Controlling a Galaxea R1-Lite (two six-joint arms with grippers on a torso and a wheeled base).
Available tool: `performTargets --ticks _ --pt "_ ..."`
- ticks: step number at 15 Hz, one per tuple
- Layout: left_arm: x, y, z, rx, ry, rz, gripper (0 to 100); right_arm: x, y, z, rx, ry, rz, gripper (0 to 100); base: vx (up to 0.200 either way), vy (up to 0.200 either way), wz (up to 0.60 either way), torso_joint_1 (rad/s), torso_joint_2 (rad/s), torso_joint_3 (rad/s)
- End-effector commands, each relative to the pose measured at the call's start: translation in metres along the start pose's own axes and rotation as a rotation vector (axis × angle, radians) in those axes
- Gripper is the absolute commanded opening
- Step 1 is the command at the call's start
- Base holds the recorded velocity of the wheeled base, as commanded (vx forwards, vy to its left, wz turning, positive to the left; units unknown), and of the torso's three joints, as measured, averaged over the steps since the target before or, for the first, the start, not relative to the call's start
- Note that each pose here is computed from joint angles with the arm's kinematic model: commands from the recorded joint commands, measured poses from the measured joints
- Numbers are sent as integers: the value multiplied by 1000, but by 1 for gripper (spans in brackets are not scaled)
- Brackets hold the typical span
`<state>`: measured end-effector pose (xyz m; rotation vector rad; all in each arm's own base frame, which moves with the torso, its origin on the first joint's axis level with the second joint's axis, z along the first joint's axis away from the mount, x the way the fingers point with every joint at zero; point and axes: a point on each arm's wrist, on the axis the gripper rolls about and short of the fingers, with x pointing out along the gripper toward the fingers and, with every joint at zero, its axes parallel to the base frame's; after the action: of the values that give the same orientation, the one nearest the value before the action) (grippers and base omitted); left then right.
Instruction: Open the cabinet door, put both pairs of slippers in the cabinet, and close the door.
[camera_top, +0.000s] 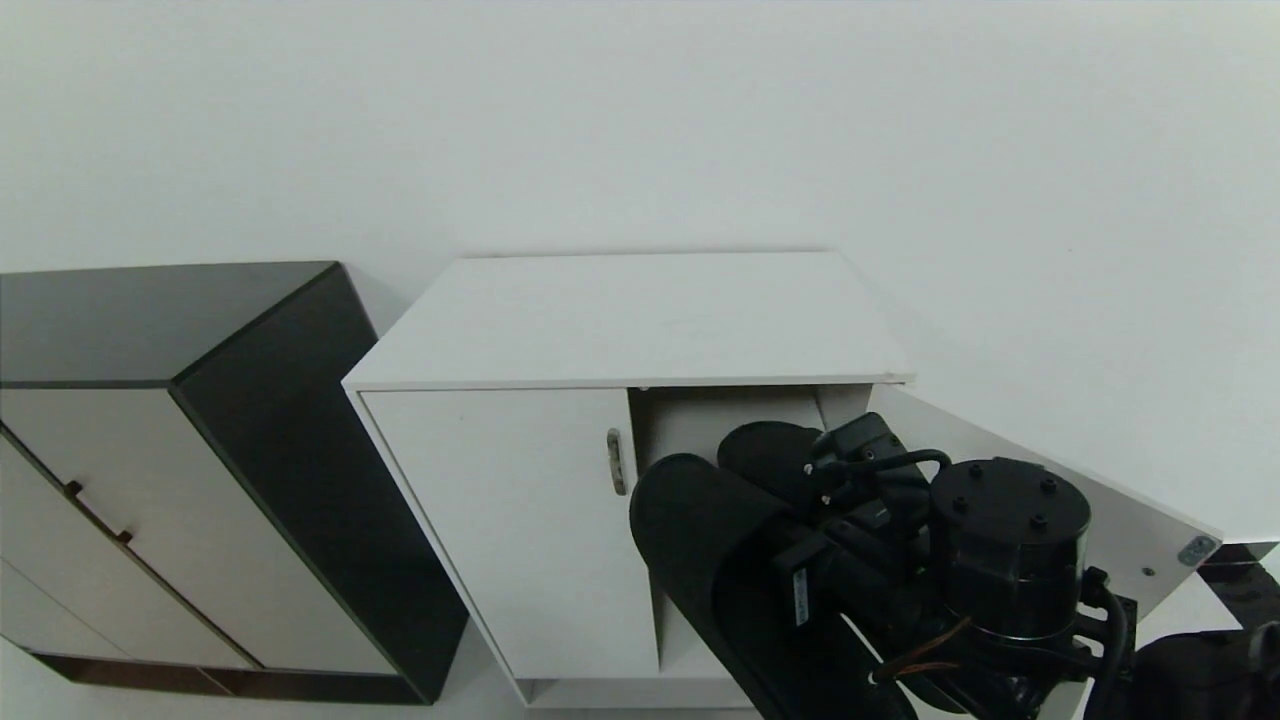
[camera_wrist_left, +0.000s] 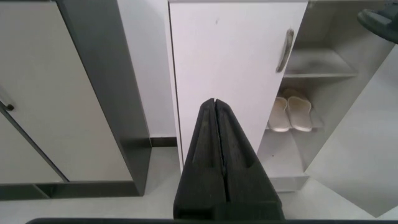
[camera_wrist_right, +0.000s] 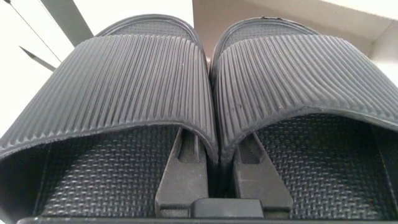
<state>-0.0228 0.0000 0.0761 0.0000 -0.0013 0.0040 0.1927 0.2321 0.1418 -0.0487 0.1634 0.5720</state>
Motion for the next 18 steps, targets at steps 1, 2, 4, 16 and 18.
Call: performTargets --ticks 1,2,4,16,18 --pt "0 0 0 0 0 1 0 0 0 -1 -1 3 0 0 0 0 0 -227 535 310" --pt "0 0 0 0 0 1 0 0 0 -1 0 2 0 0 0 0 0 -222 540 310" --pt "0 0 0 0 0 1 0 0 0 -1 0 2 0 0 0 0 0 -215 530 320" --pt "0 0 0 0 0 1 0 0 0 -2 1 -8 14 0 0 0 0 -163 490 324" --pt "0 0 0 0 0 1 0 -1 0 -2 1 -8 14 0 0 0 0 -110 454 339"
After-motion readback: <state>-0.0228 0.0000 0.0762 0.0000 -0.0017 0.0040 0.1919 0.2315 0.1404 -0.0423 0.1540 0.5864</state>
